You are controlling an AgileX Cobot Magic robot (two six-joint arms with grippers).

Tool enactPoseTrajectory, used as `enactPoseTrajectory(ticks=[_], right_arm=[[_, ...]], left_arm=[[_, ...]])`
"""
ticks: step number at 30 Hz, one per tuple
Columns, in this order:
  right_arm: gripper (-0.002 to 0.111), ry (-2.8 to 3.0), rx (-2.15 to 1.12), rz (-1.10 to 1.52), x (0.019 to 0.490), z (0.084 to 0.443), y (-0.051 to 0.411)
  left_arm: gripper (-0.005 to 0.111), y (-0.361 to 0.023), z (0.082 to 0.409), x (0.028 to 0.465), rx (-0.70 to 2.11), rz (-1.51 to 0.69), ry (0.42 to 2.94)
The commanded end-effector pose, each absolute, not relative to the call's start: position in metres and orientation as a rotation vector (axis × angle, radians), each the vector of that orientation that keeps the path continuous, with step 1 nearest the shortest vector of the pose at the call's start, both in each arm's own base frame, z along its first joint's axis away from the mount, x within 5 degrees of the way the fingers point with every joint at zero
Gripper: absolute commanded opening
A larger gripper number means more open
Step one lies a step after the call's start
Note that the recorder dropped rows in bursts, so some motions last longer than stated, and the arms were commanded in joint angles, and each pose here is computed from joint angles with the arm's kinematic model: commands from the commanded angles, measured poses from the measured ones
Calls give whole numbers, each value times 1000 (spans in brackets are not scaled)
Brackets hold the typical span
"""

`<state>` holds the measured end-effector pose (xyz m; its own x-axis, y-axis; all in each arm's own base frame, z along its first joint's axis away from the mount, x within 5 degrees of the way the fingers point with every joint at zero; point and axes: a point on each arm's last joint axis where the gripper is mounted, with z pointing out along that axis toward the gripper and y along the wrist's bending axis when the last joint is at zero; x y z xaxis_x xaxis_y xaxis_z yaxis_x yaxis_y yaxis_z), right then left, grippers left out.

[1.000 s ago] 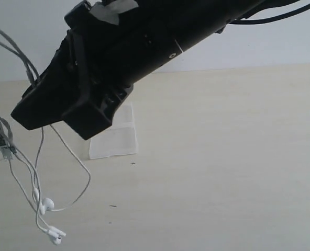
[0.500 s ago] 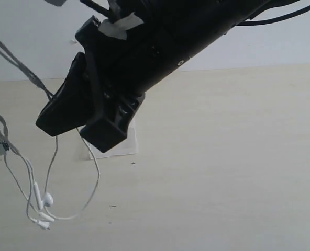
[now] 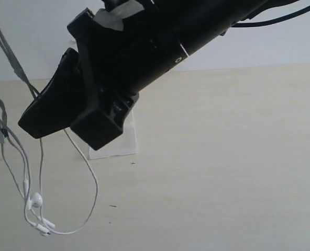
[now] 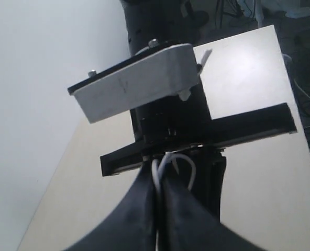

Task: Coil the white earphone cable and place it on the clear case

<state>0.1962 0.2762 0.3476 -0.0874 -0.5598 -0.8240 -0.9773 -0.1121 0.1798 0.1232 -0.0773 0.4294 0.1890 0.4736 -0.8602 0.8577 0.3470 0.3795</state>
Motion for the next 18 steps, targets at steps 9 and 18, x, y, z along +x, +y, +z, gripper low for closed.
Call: enactPoseTrajectory(ticks=[9, 18], right_arm=[[14, 1651, -1714, 1114, 195, 349, 276], [30, 1648, -1634, 1135, 198, 353, 279]], left_arm=[[0, -78, 437, 122, 1229, -411, 1415], [0, -79, 439, 122, 1213, -432, 1403]])
